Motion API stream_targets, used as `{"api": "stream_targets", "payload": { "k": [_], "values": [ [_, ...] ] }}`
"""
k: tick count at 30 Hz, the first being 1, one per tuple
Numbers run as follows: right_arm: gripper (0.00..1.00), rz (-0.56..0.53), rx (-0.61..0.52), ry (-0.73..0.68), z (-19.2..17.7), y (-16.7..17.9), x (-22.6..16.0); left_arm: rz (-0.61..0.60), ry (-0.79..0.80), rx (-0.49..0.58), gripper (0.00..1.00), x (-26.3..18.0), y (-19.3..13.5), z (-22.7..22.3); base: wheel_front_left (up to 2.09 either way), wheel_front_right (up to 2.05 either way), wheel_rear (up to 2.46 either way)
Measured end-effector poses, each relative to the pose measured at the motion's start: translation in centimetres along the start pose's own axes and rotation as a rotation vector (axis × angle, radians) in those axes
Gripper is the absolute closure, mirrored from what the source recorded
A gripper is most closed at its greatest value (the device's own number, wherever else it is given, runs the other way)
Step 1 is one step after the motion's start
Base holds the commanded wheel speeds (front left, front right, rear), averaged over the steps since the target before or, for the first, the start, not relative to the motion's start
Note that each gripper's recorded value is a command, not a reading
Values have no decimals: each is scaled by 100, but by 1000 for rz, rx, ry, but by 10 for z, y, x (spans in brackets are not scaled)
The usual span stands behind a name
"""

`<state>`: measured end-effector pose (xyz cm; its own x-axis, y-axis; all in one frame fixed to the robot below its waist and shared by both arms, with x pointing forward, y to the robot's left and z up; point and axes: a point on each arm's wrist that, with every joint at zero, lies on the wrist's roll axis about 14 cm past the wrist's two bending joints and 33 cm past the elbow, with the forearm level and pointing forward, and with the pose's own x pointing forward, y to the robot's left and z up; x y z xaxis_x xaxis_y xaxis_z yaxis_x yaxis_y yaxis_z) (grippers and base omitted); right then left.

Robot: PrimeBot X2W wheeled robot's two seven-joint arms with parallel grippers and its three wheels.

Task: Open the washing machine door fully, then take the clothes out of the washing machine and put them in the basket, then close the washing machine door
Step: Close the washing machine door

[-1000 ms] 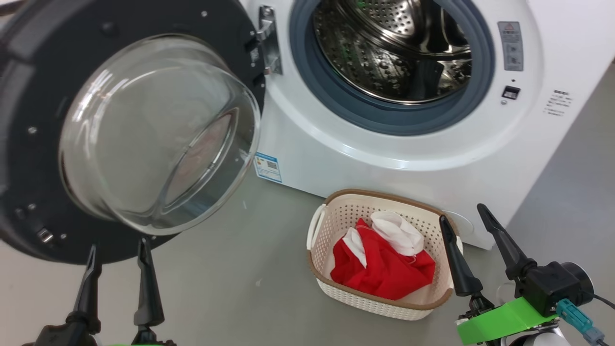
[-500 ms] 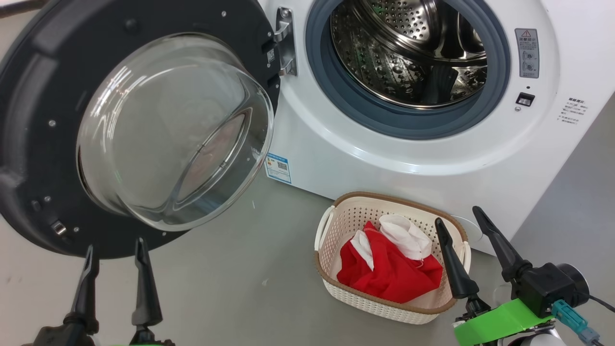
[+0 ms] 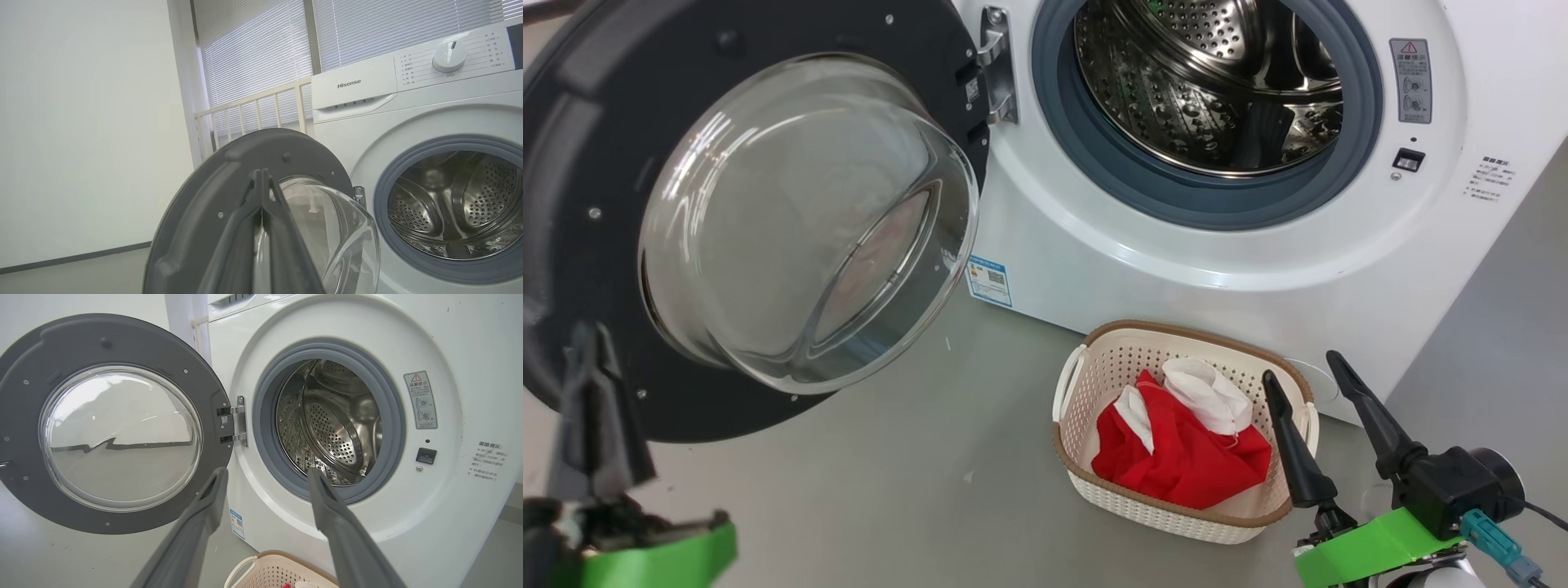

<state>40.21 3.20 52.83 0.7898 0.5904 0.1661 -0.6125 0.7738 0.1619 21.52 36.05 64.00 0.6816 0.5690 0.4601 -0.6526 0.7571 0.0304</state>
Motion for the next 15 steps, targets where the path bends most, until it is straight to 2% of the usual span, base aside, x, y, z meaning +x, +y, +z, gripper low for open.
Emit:
{"api": "stream_targets", "payload": {
  "k": [10, 15],
  "values": [
    [0, -22, -12, 19, -2, -7, -5, 78, -156, 58, 100, 47, 30, 37, 0, 0, 0],
    [0, -37, -20, 13, 2, -11, -8, 137, -188, 28, 100, 68, 48, 44, 0, 0, 0]
  ]
}}
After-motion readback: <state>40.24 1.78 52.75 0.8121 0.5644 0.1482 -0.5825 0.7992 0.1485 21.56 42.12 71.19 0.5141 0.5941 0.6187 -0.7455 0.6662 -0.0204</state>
